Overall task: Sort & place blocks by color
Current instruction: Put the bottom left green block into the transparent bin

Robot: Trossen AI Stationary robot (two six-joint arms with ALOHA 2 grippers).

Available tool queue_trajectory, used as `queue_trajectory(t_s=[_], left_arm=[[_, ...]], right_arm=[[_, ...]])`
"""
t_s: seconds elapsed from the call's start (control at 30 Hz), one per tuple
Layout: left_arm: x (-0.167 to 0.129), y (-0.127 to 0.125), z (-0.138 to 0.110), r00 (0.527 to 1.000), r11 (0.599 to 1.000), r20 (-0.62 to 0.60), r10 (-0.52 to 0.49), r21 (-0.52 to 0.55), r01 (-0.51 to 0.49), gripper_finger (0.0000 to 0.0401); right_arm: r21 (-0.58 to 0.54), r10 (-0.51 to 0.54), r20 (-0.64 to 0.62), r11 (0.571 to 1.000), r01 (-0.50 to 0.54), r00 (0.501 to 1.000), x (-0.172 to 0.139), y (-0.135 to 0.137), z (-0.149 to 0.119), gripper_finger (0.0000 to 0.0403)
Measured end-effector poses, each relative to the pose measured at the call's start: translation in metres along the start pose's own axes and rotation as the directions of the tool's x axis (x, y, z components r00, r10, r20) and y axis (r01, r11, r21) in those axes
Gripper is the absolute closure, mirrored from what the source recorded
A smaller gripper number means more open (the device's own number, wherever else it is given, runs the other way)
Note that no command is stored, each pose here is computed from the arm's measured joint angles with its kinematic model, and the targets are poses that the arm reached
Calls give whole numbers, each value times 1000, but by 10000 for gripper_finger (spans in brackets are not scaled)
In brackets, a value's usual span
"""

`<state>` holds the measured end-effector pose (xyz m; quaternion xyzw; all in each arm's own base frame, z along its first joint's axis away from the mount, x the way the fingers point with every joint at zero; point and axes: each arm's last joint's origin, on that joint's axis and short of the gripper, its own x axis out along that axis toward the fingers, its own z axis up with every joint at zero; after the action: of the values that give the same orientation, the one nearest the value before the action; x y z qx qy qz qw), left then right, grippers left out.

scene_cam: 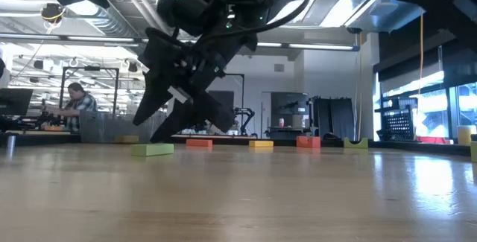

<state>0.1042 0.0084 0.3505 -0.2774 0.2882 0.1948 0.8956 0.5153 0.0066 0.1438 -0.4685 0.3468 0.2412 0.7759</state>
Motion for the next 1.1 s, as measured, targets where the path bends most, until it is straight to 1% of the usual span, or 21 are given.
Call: queue_trajectory(t_s=[0.1, 0.17, 0.33, 0.4, 0.47, 0.57, 0.87, 1.1], left_arm=[[0, 0, 0, 1000, 1000, 0, 0, 0, 0, 259], [0, 0, 0, 1000, 1000, 0, 0, 0, 0, 259], [0, 0, 0, 1000, 1000, 0, 0, 0, 0, 259], [0, 0, 0, 1000, 1000, 0, 0, 1, 0, 259], [0, 0, 0, 1000, 1000, 0, 0, 1, 0, 259], [0, 0, 0, 1000, 1000, 0, 0, 1, 0, 259], [0, 0, 0, 1000, 1000, -5, -7, 1, 7, 259], [0, -1, 0, 1000, 1000, -16, -22, 1, 22, 259]], right_arm=[[9, 34, -7, 999, -34, 999, 0, 1, -5, 170], [12, 47, 13, 999, -48, 999, 0, 1, -8, 170], [24, 47, 26, 999, -48, 999, 0, -3, -15, 170], [38, 42, 26, 998, -43, 999, 3, -4, -18, 170], [56, 57, 20, 997, -58, 998, 5, -2, -21, 170], [57, 73, 45, 996, -75, 996, 11, 0, -24, 170], [80, 64, 80, 994, -71, 995, 22, 0, -33, 170], [236, 75, 82, 967, -92, 994, 25, 0, -42, 172]])
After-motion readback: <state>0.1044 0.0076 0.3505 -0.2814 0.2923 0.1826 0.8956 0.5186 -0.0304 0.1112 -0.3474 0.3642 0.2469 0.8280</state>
